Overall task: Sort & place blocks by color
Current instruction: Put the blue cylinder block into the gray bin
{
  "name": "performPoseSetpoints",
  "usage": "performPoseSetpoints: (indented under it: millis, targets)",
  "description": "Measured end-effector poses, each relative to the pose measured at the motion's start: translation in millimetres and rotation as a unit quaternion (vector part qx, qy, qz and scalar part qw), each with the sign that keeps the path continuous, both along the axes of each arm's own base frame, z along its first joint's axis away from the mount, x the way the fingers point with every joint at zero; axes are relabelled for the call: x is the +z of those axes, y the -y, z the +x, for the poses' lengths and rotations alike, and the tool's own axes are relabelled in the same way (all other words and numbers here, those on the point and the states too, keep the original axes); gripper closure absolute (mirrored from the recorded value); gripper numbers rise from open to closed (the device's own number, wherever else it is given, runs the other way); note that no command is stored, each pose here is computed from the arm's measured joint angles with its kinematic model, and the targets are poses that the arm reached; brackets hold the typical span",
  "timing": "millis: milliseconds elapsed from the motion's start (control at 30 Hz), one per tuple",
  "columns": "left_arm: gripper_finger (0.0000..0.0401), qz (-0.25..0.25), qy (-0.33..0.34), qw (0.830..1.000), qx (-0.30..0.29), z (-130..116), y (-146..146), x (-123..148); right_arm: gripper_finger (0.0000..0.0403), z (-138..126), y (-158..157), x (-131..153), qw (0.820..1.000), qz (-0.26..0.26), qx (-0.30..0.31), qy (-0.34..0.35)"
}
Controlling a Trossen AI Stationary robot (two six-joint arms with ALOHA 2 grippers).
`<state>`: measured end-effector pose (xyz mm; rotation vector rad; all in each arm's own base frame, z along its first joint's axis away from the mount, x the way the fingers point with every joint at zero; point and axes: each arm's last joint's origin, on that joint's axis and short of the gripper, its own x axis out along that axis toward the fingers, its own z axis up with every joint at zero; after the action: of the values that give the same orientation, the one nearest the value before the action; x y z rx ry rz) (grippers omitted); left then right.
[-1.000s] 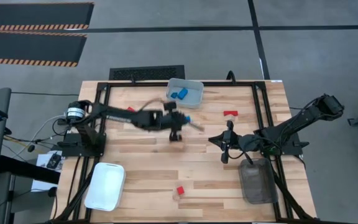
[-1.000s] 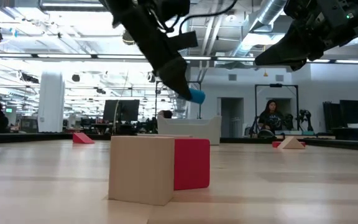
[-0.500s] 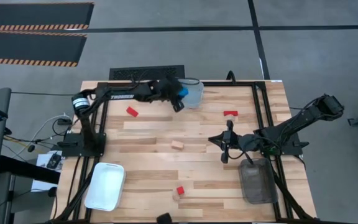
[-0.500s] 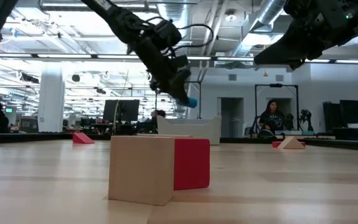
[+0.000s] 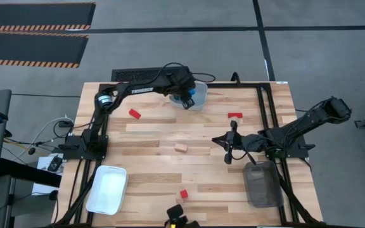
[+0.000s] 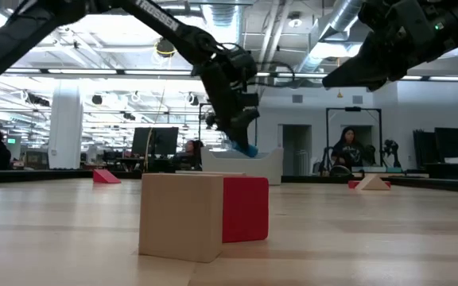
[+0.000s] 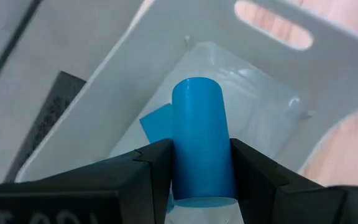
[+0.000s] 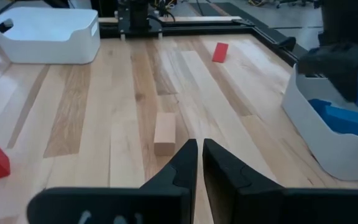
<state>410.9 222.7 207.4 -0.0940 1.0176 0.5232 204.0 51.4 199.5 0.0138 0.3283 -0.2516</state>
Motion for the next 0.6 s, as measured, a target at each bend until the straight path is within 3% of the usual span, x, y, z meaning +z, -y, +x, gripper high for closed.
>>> performPoseSetpoints:
  millis: [367,600]
  targets:
    - [0.0274,-0.022,-0.024,0.999,0.044,-2.6,-20.7,-25.1,0.0351,0.0,-0.2,-0.1,1.000,0.001,0.003,-0.001]
    - [0.0231,0.004,-0.033,0.996,0.081,-3.6,-22.3,-24.9,0.0351,-0.2,-0.1,-0.7,1.000,0.000,0.003,-0.004]
